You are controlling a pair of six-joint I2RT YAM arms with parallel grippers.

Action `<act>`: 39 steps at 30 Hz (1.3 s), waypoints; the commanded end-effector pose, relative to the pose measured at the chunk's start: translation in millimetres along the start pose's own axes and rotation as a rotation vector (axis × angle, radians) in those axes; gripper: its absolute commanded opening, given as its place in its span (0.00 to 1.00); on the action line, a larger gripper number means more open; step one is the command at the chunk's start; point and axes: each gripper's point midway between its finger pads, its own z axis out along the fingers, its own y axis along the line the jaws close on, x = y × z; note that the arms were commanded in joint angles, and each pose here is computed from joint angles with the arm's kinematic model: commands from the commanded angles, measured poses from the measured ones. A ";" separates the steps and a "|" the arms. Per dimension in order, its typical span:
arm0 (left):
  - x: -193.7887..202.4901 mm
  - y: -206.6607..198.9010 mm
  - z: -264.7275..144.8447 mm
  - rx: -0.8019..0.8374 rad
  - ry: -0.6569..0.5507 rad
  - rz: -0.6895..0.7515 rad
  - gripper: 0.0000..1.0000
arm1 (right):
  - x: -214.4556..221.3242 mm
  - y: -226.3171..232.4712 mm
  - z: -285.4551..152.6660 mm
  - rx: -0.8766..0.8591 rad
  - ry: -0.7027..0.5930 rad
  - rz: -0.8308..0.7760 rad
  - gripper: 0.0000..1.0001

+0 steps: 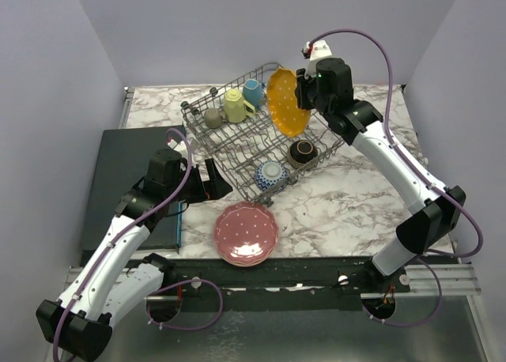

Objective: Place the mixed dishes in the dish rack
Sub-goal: Insert the plate into the dish rack.

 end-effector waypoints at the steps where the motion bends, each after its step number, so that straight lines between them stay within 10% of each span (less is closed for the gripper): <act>1: -4.6 4.0 1.7 -0.016 -0.032 0.012 0.98 | -73.7 -21.0 -1.8 0.076 -0.235 -0.002 0.00; 39: -8.9 16.5 6.2 -0.074 -0.044 0.001 0.98 | -26.9 -67.3 112.9 0.161 -0.327 -0.331 0.00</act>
